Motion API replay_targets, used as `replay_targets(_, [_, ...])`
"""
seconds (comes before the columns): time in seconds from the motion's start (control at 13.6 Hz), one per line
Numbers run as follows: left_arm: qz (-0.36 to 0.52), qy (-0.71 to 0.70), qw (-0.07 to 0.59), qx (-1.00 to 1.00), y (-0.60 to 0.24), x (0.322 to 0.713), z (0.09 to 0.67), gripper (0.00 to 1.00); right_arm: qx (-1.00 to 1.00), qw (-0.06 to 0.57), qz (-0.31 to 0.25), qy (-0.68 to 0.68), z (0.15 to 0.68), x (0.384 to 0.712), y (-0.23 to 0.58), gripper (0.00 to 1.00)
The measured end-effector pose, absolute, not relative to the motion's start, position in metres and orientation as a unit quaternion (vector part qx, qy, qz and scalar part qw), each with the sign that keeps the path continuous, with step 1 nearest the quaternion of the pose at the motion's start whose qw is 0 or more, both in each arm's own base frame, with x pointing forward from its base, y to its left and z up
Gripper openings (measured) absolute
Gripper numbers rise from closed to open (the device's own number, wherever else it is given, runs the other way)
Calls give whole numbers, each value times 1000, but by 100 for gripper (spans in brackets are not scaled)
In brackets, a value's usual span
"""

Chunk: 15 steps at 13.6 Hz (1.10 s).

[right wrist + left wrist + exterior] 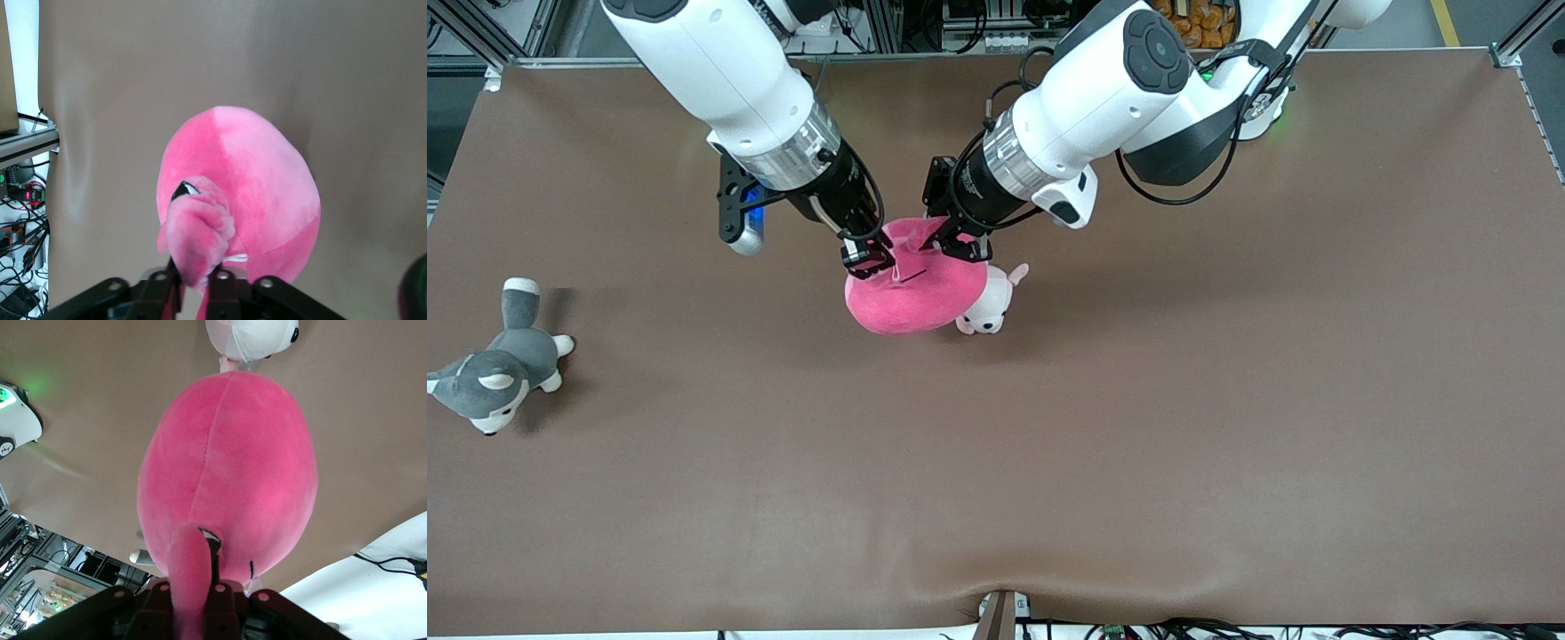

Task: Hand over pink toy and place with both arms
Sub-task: 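Release the left gripper while the right gripper carries the pink toy, then lower the pink toy beside the grey cat and open the right gripper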

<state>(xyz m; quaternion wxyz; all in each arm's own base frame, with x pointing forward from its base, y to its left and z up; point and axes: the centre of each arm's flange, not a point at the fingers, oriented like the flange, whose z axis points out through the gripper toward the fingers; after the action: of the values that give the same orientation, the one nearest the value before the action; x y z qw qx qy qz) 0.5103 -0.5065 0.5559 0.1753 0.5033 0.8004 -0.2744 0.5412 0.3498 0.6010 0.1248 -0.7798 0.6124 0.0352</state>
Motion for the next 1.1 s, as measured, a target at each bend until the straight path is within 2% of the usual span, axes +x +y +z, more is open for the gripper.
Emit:
replay_targets(0.07, [-274,800,176,503,-506,510,556,11,-780,123,32,612,601,541,349,8])
replay_targets(0.29, [-274,801,178,503,-506,511,556,11,-781,121,27,612,601,542,348,8])
replay_targets(0.37, [-268,800,179,505,-506,512,557,17,-780,121,26,613,601,542,348,8])
replay_targets(0.44, [-255,800,184,512,-505,513,558,24,-778,120,25,616,601,544,346,7])
replay_targets(0.59, [-225,797,189,527,-500,515,563,48,-775,109,16,623,600,550,332,7])
replay_targets(0.95, [-113,735,123,657,-426,533,577,98,-744,80,11,664,599,579,264,7])
replay_targets(1.1, [-93,681,94,720,-359,556,589,100,-743,58,18,667,593,590,223,7])
